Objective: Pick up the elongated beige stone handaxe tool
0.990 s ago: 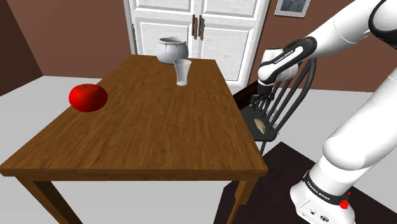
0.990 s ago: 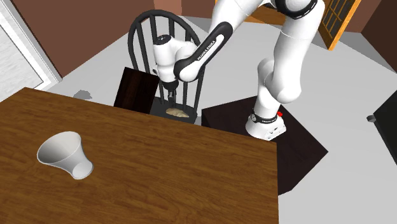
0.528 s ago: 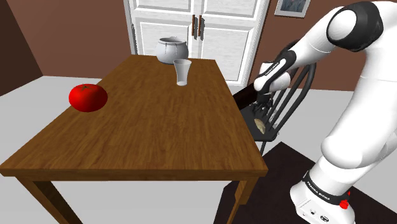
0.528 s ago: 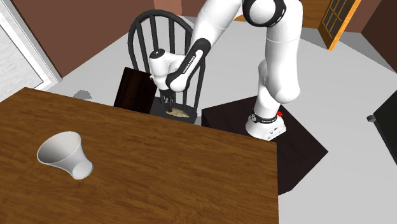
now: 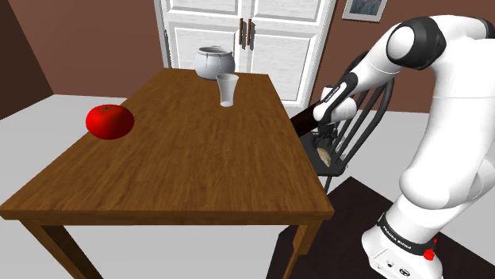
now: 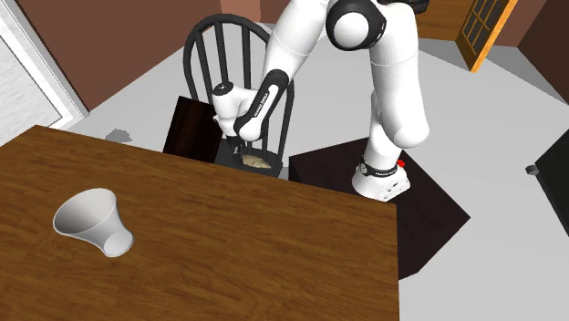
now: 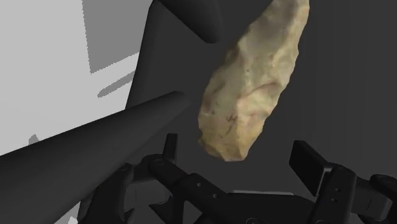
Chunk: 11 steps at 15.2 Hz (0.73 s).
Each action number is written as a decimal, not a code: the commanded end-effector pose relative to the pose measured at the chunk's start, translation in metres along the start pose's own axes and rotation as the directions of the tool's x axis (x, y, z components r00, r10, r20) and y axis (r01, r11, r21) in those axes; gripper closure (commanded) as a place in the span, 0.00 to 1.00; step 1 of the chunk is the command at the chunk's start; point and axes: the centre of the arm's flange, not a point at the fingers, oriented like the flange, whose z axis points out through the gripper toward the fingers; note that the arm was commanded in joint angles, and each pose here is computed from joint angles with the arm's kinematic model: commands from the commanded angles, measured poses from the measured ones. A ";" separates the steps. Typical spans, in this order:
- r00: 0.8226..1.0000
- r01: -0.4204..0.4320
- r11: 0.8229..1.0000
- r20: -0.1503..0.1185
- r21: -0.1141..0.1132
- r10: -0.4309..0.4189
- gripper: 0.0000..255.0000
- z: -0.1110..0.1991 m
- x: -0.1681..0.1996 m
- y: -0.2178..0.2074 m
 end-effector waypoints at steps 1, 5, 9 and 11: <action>1.000 -0.004 1.000 0.015 0.001 0.004 0.00 0.017 -0.004 0.000; 1.000 -0.004 1.000 0.015 0.001 0.004 1.00 0.020 -0.003 0.002; 1.000 -0.005 1.000 0.015 0.001 0.005 1.00 0.021 -0.007 0.004; 1.000 -0.005 1.000 0.015 0.001 0.005 1.00 0.019 -0.006 0.002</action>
